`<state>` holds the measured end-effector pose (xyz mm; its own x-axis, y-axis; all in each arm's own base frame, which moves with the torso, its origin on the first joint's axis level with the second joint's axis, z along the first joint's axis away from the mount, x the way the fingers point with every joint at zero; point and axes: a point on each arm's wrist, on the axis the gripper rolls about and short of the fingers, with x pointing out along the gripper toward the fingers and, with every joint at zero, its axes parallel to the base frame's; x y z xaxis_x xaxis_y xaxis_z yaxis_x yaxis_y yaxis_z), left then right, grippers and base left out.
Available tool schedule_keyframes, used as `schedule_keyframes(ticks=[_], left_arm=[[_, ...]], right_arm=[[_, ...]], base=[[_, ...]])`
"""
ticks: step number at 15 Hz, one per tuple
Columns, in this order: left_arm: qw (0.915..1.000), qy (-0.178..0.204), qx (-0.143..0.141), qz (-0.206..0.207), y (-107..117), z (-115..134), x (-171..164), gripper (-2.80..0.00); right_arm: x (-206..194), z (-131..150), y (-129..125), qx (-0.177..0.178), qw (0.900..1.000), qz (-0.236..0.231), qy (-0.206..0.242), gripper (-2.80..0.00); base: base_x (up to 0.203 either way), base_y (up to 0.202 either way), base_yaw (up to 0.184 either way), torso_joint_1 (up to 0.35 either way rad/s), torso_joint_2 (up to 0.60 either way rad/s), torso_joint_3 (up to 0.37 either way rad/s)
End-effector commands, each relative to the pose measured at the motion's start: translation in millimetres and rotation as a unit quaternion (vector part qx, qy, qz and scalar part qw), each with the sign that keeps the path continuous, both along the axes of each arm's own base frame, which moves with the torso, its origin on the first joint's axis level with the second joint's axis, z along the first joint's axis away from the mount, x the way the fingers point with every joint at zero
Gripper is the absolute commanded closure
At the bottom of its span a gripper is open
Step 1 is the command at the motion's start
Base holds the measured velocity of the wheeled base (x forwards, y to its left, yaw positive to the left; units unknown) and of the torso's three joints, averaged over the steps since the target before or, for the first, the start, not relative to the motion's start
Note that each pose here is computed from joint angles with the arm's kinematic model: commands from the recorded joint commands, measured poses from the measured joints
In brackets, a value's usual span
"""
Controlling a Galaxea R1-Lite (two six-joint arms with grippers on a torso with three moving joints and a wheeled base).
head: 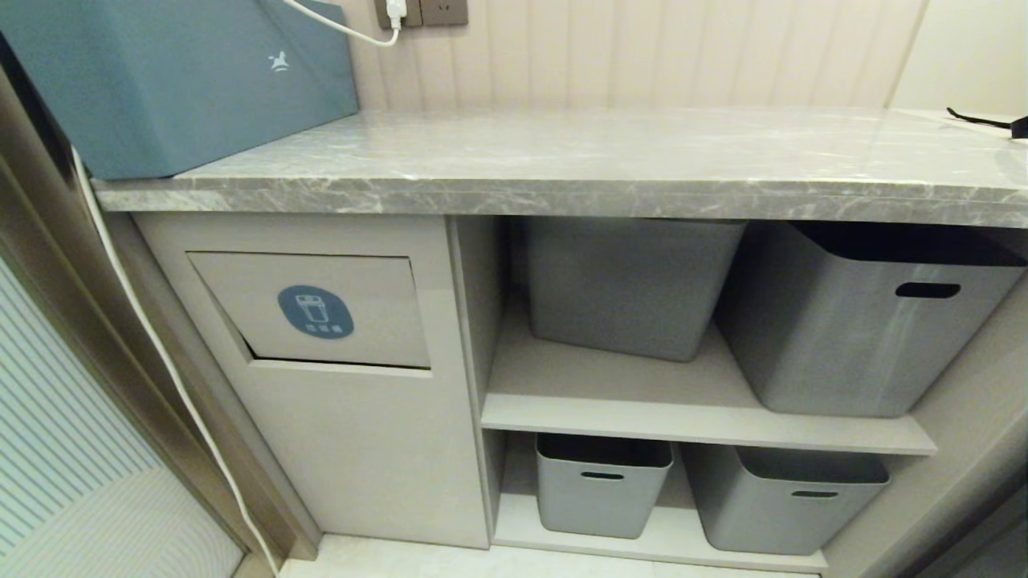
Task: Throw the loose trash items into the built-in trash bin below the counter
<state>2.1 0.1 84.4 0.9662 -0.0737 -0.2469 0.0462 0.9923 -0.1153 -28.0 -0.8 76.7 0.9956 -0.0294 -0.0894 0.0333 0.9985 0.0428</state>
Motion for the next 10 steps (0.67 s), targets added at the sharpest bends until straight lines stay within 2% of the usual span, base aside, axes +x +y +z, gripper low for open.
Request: schedule_keyframes(ticks=[1,3,5,6,9,10], left_arm=[[0.9996,-0.020,0.020,-0.004,0.2,1.0,-1.0,0.00],[0.9981,-0.018,0.058,-0.010,0.2,0.8,-0.9,0.00],[0.9978,0.018,0.063,0.015,0.1,0.3,4.4,0.00],[0.9973,0.024,0.063,0.029,0.2,-0.2,4.8,0.00],[0.9971,-0.005,0.064,0.040,0.0,-0.7,-0.8,0.00],[0.9969,-0.025,0.063,0.039,-0.2,-1.6,-4.8,0.00]], right_arm=[[0.1,-0.1,0.0,0.000,1.000,0.000,0.001,0.00],[0.1,-0.1,0.0,0.000,1.000,0.000,0.001,0.00],[0.1,-0.1,0.0,0.000,1.000,0.000,0.001,0.00],[0.1,-0.1,0.0,0.000,1.000,0.000,0.001,0.00],[0.1,0.0,0.0,0.000,1.000,0.000,0.001,0.00],[0.1,-0.1,0.0,0.000,1.000,0.000,0.001,0.00]], base=[[0.000,0.000,0.000,0.000,0.00,0.000],[0.000,0.000,0.000,0.000,0.00,0.000],[0.000,0.000,0.000,0.000,0.00,0.000],[0.000,0.000,0.000,0.000,0.00,0.000],[0.000,0.000,0.000,0.000,0.00,0.000],[0.000,0.000,0.000,0.000,0.00,0.000]])
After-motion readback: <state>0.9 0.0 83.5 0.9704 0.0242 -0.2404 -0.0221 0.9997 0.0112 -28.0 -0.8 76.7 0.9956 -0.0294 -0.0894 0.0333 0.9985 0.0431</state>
